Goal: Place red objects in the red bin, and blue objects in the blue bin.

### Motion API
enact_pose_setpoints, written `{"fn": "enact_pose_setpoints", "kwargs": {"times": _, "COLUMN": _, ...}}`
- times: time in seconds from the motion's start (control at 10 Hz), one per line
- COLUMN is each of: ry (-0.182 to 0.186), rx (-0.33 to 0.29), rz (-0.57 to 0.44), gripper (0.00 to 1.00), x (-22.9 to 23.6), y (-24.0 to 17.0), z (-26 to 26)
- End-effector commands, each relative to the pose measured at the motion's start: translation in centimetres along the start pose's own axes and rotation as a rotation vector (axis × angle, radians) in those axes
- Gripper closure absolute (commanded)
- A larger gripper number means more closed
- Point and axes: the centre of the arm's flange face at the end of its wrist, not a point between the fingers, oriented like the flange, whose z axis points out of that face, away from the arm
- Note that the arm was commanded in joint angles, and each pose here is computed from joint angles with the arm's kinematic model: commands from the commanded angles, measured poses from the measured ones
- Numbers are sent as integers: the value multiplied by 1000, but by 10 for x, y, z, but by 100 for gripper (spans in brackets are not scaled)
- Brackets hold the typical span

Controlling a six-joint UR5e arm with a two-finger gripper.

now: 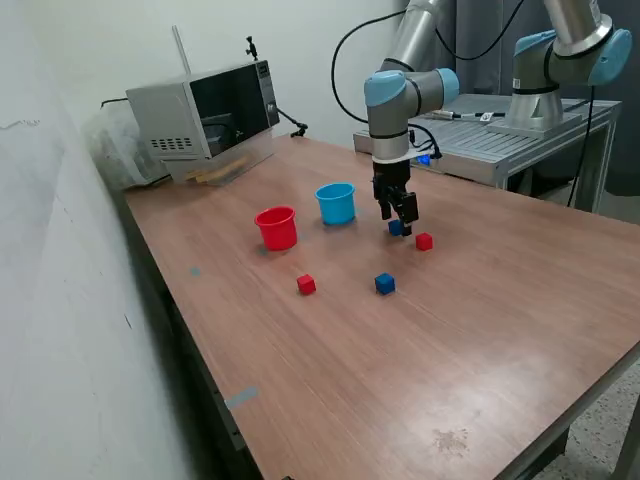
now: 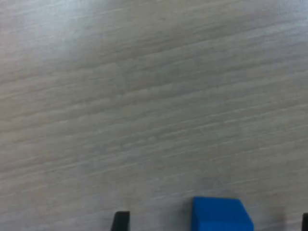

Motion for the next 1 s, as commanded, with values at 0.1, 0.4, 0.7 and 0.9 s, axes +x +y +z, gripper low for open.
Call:
{"fn": "enact_pose_setpoints", "kwargs": {"times": 0.1, "ry": 0, "rx": 0, "rz": -8, "gripper": 0, "x": 0, "y": 1, "z": 0}}
{"fn": "enact_pose_setpoints", "kwargs": {"times": 0.4, "ry": 1, "rx": 2, "rz": -23, "gripper": 100, "x": 0, "y": 0, "z": 1}}
{"fn": "enact_pose_setpoints", "kwargs": {"times": 0.7, "ry": 2, "rx": -1, "rz": -23, "gripper": 100, "x": -1, "y": 1, "z": 0}}
{"fn": "enact_pose_setpoints", "kwargs": {"times": 0.9, "ry": 8, "rx": -54, "rz": -42, "gripper": 100, "x": 1, "y": 13, "z": -30}}
